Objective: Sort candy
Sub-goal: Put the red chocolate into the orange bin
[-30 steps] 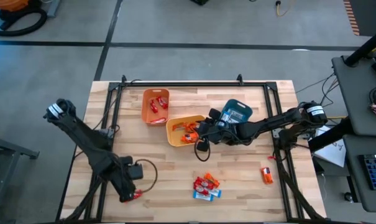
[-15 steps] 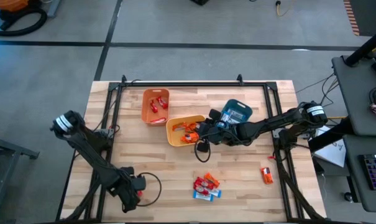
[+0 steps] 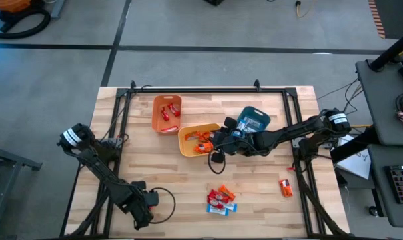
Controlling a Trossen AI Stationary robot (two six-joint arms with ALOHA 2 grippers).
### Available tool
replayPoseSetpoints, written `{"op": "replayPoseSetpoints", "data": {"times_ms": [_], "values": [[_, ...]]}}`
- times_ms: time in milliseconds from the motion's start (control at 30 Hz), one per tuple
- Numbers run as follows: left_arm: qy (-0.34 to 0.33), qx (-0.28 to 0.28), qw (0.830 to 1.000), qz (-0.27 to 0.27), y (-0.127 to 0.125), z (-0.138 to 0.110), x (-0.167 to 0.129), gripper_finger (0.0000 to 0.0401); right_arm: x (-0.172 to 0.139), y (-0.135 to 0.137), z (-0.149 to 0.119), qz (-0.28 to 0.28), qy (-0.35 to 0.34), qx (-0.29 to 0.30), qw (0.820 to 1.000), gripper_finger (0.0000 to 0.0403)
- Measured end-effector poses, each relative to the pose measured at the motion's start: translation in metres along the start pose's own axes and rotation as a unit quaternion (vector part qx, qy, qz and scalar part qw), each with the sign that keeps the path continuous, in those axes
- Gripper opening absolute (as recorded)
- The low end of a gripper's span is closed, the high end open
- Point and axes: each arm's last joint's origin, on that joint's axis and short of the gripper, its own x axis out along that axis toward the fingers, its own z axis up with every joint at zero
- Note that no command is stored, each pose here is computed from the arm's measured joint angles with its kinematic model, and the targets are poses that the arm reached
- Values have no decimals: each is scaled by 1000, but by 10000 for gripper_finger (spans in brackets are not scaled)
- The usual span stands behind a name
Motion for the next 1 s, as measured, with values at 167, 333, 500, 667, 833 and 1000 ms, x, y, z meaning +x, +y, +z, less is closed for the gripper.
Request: {"op": "replayPoseSetpoints", "data": {"times_ms": [167, 333, 500, 667, 833, 1000], "values": [[-1, 0, 1000, 0, 1, 0, -1, 167, 0, 0, 0, 4, 1, -1, 1000, 146], [-1, 1, 1000, 4, 2, -1, -1, 110, 0, 1, 0, 11, 1, 2, 1000, 146], [-3, 9, 1000, -6, 0, 0, -2, 60, 0, 1, 0, 11, 1, 2, 1000, 146], [-3, 21, 1000, -7, 0, 0, -3, 41, 0, 1, 0, 12, 1, 2, 1000, 146], [-17, 40, 999, -23, -3, 1, -14, 39, 0, 1, 0, 12, 1, 2, 1000, 146], [-93, 72, 993, -31, -8, 12, -38, 39, 0, 1, 0, 12, 1, 4, 1000, 146]]}}
